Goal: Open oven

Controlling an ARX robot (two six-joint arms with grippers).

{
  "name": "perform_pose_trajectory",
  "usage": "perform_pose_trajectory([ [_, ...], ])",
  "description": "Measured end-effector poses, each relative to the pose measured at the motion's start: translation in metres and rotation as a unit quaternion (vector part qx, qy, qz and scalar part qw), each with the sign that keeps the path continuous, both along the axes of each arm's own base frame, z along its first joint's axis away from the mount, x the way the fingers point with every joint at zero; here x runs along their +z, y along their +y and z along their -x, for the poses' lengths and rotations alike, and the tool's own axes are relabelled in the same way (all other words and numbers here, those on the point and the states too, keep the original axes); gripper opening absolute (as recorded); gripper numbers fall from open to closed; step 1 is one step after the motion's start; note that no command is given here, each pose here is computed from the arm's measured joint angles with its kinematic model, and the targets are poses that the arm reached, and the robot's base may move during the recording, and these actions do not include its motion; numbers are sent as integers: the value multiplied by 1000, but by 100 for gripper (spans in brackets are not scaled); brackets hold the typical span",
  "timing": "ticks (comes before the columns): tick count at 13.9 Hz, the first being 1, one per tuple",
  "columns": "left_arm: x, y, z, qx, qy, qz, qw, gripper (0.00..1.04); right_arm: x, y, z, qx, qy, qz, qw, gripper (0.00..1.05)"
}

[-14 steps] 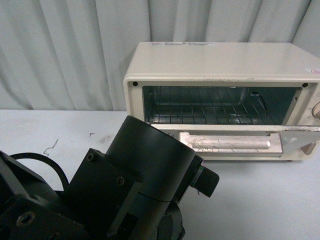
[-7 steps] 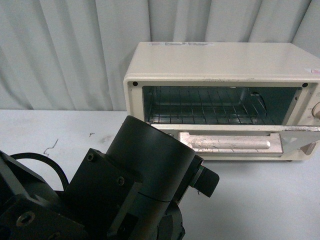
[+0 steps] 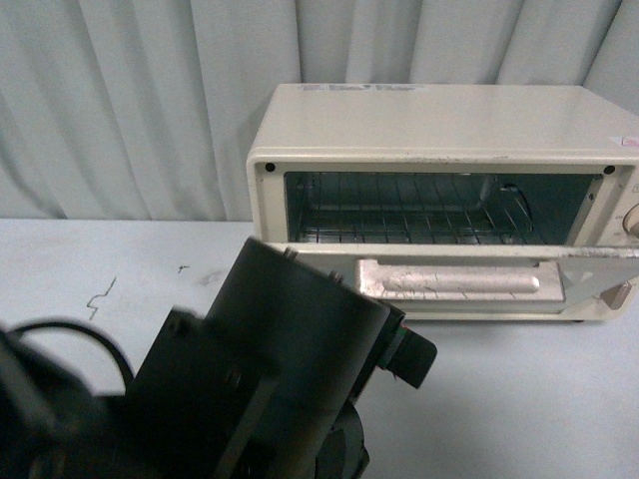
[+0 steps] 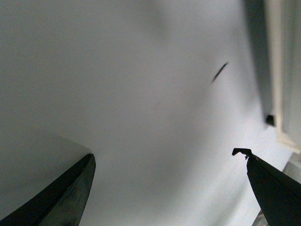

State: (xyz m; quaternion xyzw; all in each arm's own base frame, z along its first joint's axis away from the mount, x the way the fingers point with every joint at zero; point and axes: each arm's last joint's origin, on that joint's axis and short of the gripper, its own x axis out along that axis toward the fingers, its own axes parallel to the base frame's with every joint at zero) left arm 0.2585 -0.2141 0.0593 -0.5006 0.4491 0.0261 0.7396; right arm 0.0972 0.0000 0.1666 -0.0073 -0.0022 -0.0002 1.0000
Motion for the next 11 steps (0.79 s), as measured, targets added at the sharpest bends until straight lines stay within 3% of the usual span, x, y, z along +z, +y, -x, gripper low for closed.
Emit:
perform_pose_trajectory([
  [2, -4, 12, 10, 42, -95, -49, 993, 98, 0, 0, 0, 0, 0, 0, 1000, 98],
  [3, 16, 20, 17, 29, -144, -39, 988, 98, 0, 0, 0, 0, 0, 0, 1000, 98],
  [7, 27, 52, 46, -25, -132, -61, 989, 98, 0, 0, 0, 0, 0, 0, 1000, 98],
  [11, 53, 71, 61, -69, -137, -69, 986, 98, 0, 0, 0, 0, 0, 0, 1000, 98],
])
